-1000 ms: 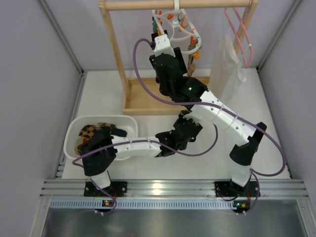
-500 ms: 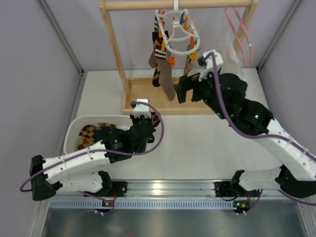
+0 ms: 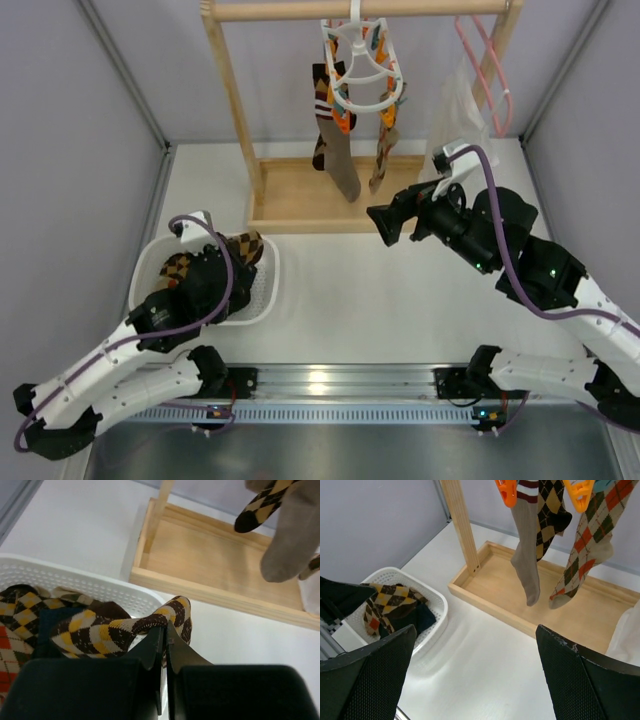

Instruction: Remove the socks clipped to the hanger

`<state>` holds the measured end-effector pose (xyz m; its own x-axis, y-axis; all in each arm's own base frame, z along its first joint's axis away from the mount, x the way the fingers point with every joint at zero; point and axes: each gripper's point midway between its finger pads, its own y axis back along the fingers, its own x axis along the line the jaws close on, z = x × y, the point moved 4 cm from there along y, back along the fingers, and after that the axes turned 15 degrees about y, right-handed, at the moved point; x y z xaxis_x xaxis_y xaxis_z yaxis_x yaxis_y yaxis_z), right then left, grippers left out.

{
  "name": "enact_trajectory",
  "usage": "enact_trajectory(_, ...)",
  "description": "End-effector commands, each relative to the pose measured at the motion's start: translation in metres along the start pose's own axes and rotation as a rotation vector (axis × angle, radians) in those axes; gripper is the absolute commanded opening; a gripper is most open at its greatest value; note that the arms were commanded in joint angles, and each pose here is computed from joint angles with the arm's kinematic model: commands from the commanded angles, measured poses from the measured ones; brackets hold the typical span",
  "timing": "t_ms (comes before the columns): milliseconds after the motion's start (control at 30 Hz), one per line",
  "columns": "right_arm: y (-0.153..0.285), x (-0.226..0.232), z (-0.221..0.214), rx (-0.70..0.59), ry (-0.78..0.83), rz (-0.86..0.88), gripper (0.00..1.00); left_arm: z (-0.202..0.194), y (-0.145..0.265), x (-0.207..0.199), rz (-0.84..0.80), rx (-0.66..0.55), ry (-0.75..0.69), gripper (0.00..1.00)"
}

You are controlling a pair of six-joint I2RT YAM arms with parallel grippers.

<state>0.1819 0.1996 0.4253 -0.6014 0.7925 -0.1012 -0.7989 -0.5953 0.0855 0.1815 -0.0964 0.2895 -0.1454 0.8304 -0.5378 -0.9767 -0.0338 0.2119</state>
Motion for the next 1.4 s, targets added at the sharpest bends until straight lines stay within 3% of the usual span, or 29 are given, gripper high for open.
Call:
enact_trajectory(0,-0.005,0.004,0.012,-0.054,-0.046,0.03,0.99,-0.019,-0.011,0.02,0.079,0.088,-0.049,0.0)
enact_trajectory(133,-0.012,0.012,0.009,-0.045,-0.05,0.066,0.99,-0.013,-0.035,0.039,0.212,0.1,-0.001,0.0)
enact_trajectory(300,-0.016,0.017,0.004,-0.038,-0.053,0.09,0.99,-0.015,-0.047,0.046,0.262,0.129,0.045,0.0)
enact_trajectory(500,-0.018,0.017,-0.003,-0.027,-0.048,0.081,0.99,-0.056,-0.058,0.05,0.264,0.268,0.027,0.02)
enact_trajectory(633,-0.02,0.019,-0.007,-0.014,-0.045,0.086,0.99,-0.064,-0.057,0.058,0.293,0.268,0.051,0.3)
enact_trajectory(800,-0.018,0.017,-0.01,-0.008,-0.038,0.076,0.99,-0.033,-0.044,0.049,0.222,0.178,0.086,0.8)
enact_trajectory(833,-0.017,0.016,-0.01,-0.008,-0.033,0.073,0.99,-0.028,-0.041,0.045,0.2,0.171,0.093,0.98)
enact_trajectory(967,-0.016,0.014,-0.016,-0.005,-0.026,0.059,0.99,-0.01,-0.038,0.012,0.034,0.184,0.112,0.98)
enact_trajectory(1167,-0.008,0.006,-0.027,-0.025,-0.026,0.013,1.0,-0.036,-0.053,-0.059,-0.373,0.356,0.04,0.98)
enact_trajectory(1300,0.001,-0.01,-0.039,-0.037,-0.012,-0.08,0.99,-0.048,-0.068,-0.095,-0.547,0.351,0.029,0.98)
enact_trajectory(1367,0.005,-0.016,-0.049,-0.023,-0.005,-0.117,1.0,-0.036,-0.075,-0.118,-0.606,0.285,0.038,0.98)
